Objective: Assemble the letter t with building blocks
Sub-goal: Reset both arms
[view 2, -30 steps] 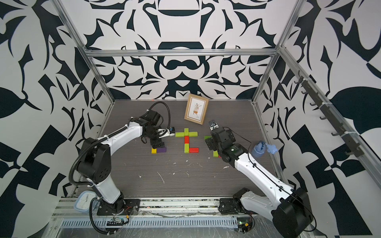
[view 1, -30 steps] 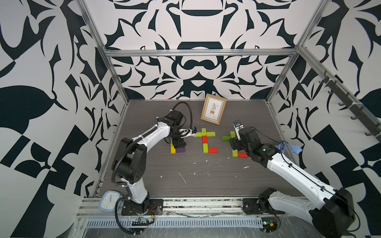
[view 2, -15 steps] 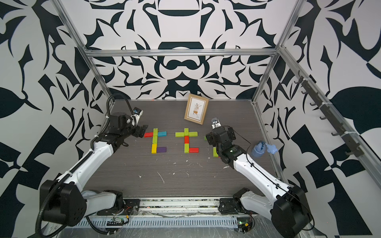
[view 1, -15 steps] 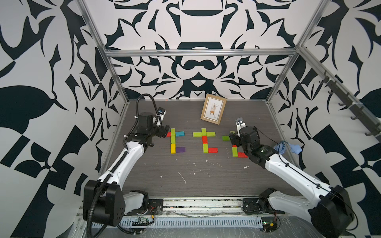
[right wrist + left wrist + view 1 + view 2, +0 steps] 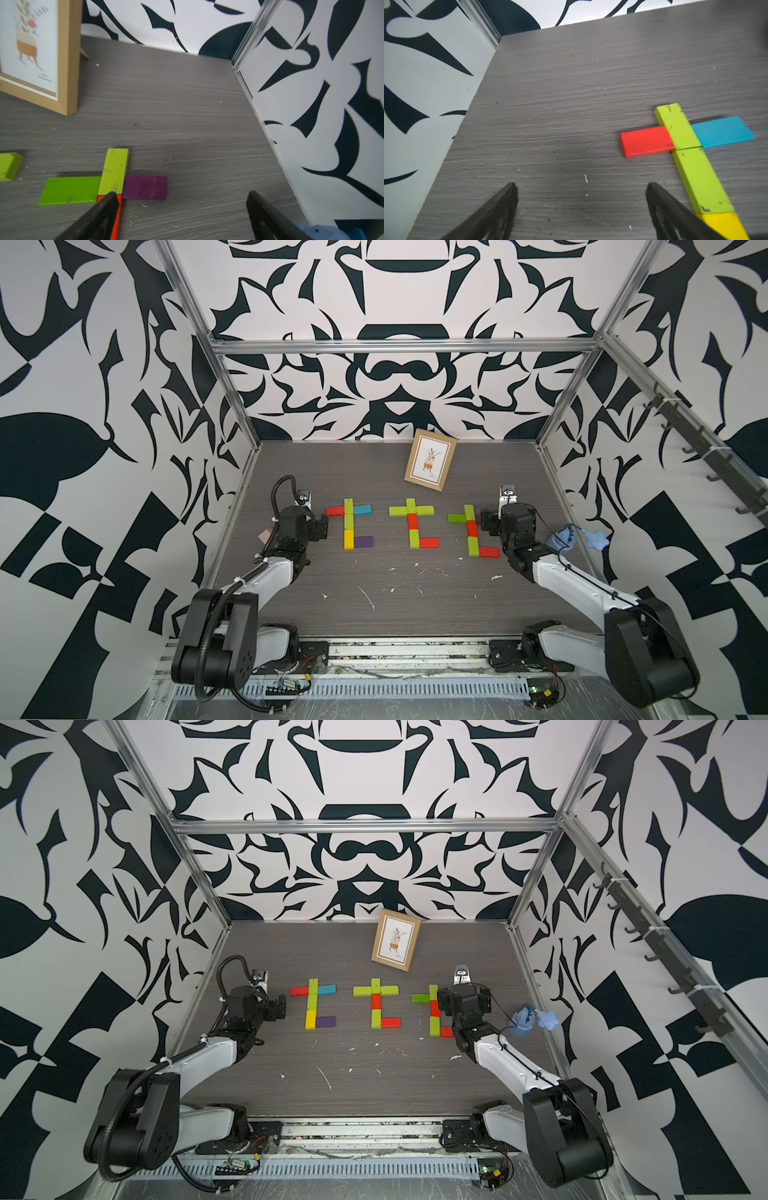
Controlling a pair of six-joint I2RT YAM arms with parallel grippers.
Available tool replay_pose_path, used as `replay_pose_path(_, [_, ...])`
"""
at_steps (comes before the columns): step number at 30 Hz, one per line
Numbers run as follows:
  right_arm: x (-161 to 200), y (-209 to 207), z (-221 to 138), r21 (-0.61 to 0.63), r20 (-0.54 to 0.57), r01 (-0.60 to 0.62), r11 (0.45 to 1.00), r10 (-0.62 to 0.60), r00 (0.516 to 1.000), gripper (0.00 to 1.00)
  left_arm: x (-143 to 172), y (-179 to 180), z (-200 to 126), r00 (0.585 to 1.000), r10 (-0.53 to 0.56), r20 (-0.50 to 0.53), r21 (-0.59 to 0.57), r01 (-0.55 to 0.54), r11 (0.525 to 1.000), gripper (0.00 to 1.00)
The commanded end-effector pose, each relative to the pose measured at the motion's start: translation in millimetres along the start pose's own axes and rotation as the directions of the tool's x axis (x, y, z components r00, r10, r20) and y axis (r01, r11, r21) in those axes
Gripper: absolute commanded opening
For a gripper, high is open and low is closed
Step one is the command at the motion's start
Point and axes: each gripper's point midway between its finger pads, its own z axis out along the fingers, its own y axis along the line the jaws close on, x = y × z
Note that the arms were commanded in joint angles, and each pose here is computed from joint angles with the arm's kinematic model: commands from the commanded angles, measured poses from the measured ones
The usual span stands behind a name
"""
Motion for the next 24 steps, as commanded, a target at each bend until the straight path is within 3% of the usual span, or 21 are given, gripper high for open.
replay_pose_path(1, [-15, -3, 10, 0.008, 0.134, -0.072, 0.997, 0.070, 0.989, 0.99, -29, 8, 5, 0.985, -0.025, 0.169, -0.049, 0.033, 0.998, 1.00])
replay_pose_path(3, [-9, -2, 20, 0.016, 0.154, -0.061, 0.998, 0.058, 0.986, 0.99, -26, -1, 9, 0.992, -0.031, 0.122, 0.004, 0.031, 1.000, 1.00])
replay_pose_path(7, [4, 4, 38, 0.012, 0.163, -0.051, 0.999, 0.048, 0.985, 0.99, -24, -13, 13, 0.981, -0.056, 0.184, 0.080, 0.042, 0.996, 1.00])
replay_pose_path(10, [14, -1, 39, -0.021, 0.140, -0.099, 0.995, 0.101, 0.985, 0.99, -18, -2, 19, 0.963, -0.069, 0.262, 0.025, 0.065, 0.998, 1.00])
replay_pose_path(12, [15, -2, 42, -0.010, 0.170, -0.081, 0.997, 0.082, 0.982, 0.99, -13, -8, 19, 0.979, -0.082, 0.186, 0.062, 0.071, 0.996, 1.00])
replay_pose_path(15, [16, -2, 45, -0.024, 0.149, -0.105, 0.994, 0.107, 0.983, 0.99, -15, -2, 27, 0.976, -0.101, 0.192, 0.066, 0.089, 0.994, 1.00])
replay_pose_path(17, [20, -5, 44, -0.009, 0.129, -0.106, 0.994, 0.107, 0.986, 0.99, -9, 3, 29, 0.980, -0.141, 0.137, 0.070, 0.132, 0.989, 1.00])
replay_pose_path(24, [20, -13, 43, 0.034, 0.140, -0.130, 0.991, 0.124, 0.982, 0.99, -12, 4, 28, 0.977, -0.137, 0.163, 0.071, 0.127, 0.989, 1.00])
